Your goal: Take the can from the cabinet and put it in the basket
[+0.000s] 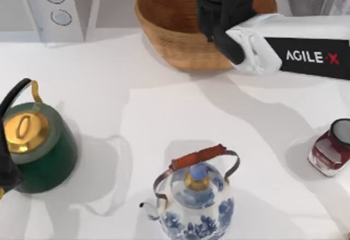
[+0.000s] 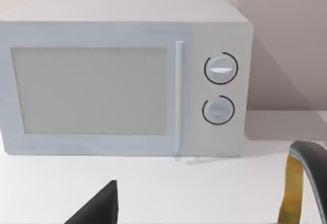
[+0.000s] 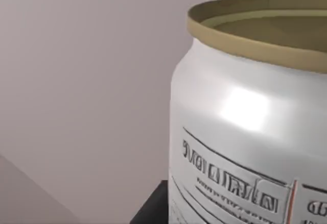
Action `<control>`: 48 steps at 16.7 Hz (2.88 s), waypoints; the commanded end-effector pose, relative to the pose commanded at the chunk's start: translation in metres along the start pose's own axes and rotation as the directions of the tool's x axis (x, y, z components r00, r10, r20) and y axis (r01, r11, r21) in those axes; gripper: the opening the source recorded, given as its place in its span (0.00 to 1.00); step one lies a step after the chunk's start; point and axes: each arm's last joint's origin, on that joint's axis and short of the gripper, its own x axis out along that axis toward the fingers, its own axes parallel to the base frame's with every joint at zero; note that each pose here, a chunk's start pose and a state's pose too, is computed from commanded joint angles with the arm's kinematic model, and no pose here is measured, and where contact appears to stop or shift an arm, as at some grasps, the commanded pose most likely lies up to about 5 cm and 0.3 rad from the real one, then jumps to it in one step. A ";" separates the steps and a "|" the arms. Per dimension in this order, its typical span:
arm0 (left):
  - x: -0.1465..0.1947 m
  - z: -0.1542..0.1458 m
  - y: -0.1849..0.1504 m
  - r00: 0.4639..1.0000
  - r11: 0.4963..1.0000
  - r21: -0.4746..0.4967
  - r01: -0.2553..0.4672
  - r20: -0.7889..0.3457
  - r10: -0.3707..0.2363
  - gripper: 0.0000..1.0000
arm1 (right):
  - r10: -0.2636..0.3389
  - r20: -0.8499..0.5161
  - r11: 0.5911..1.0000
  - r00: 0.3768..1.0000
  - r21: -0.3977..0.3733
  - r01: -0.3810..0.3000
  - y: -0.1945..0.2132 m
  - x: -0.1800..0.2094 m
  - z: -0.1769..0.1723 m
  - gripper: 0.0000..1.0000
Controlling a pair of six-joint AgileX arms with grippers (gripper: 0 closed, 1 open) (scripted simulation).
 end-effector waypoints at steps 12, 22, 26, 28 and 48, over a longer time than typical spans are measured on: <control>0.000 0.000 0.000 1.000 1.000 0.000 0.000 0.000 0.000 1.00 | 0.000 0.000 1.000 1.000 0.000 0.000 0.000 0.000 0.000 0.98; 0.000 0.000 0.000 1.000 1.000 0.000 0.000 0.000 0.000 1.00 | 0.000 0.000 1.000 1.000 0.000 0.000 0.000 0.000 0.000 1.00; 0.000 0.000 0.000 1.000 1.000 0.000 0.000 0.000 0.000 1.00 | 0.000 0.000 1.000 1.000 0.000 0.000 0.000 0.000 0.000 1.00; 0.000 0.000 0.000 1.000 1.000 0.000 0.000 0.000 0.000 1.00 | 0.000 0.000 1.000 1.000 0.000 0.000 0.000 0.000 0.000 1.00; 0.000 0.000 0.000 1.000 1.000 0.000 0.000 0.000 0.000 1.00 | -0.005 -0.009 1.000 1.000 -0.008 0.005 -0.024 -0.008 0.019 1.00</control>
